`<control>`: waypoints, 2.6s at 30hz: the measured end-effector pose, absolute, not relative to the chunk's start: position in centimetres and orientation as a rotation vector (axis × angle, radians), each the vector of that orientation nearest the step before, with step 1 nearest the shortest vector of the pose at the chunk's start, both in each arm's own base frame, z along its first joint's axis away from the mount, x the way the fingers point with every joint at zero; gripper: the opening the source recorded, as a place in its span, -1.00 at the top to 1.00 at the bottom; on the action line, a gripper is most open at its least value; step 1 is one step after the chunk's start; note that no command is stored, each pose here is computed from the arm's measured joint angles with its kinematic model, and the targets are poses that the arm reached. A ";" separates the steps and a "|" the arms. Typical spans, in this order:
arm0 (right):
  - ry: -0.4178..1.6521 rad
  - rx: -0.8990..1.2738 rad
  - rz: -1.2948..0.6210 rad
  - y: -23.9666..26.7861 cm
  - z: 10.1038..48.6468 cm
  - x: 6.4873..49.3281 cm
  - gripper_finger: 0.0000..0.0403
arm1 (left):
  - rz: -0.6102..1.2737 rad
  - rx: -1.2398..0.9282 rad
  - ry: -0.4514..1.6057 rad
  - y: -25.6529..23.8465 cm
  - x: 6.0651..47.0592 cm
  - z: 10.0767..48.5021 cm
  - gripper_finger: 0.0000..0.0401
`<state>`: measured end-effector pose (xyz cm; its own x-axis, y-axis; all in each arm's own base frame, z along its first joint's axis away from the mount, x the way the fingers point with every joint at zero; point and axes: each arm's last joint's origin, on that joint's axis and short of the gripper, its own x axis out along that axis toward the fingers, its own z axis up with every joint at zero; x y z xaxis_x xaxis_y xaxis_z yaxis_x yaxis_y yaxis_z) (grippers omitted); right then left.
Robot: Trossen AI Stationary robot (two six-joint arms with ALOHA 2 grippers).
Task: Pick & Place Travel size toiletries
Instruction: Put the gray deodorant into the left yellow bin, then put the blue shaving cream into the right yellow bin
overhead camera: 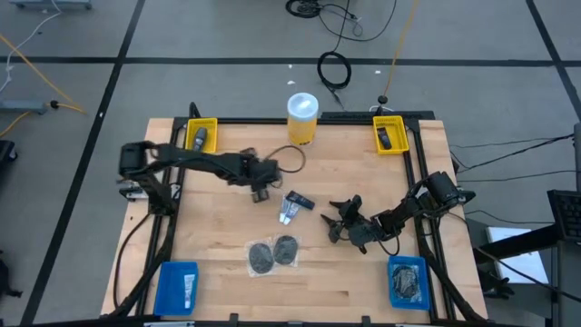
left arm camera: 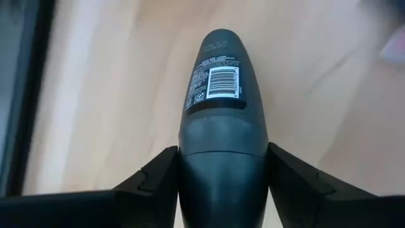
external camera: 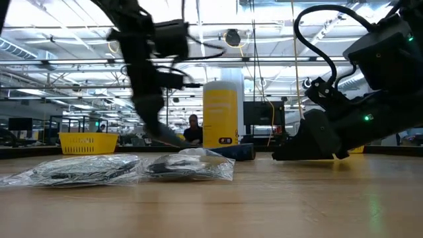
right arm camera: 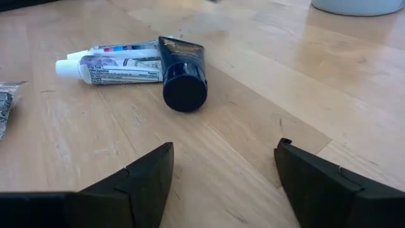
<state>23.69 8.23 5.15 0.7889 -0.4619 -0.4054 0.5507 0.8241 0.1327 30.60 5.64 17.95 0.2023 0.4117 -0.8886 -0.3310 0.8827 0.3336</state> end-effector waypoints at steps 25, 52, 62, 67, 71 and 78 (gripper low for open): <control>0.363 0.270 -0.553 8.2 5.2 23.7 -0.31 | 1.376 -0.606 1.059 15.4 13.1 19.7 -0.03; 0.360 0.282 -0.548 8.5 5.2 23.6 -0.32 | 1.252 -0.698 0.960 17.4 12.1 19.1 -0.48; 0.355 0.279 -0.556 8.5 5.2 23.6 -0.32 | 1.091 -0.602 0.863 16.0 13.1 21.9 -0.65; 0.354 0.277 -0.558 8.5 5.2 23.6 -0.32 | 0.931 -0.508 0.727 12.3 15.1 23.4 -0.55; 0.354 0.271 -0.559 8.5 5.2 23.6 -0.32 | 0.741 -0.410 0.556 8.7 17.5 22.9 -0.48; 0.351 0.235 -0.535 8.8 5.3 23.6 -0.32 | 0.396 -0.202 0.243 1.9 20.7 20.1 -0.39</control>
<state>23.61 8.76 5.31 0.8029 -0.4550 -0.3852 0.5345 0.8356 0.1270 20.75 1.88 20.08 0.8945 0.3551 -0.2718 -0.4030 0.9035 -0.1461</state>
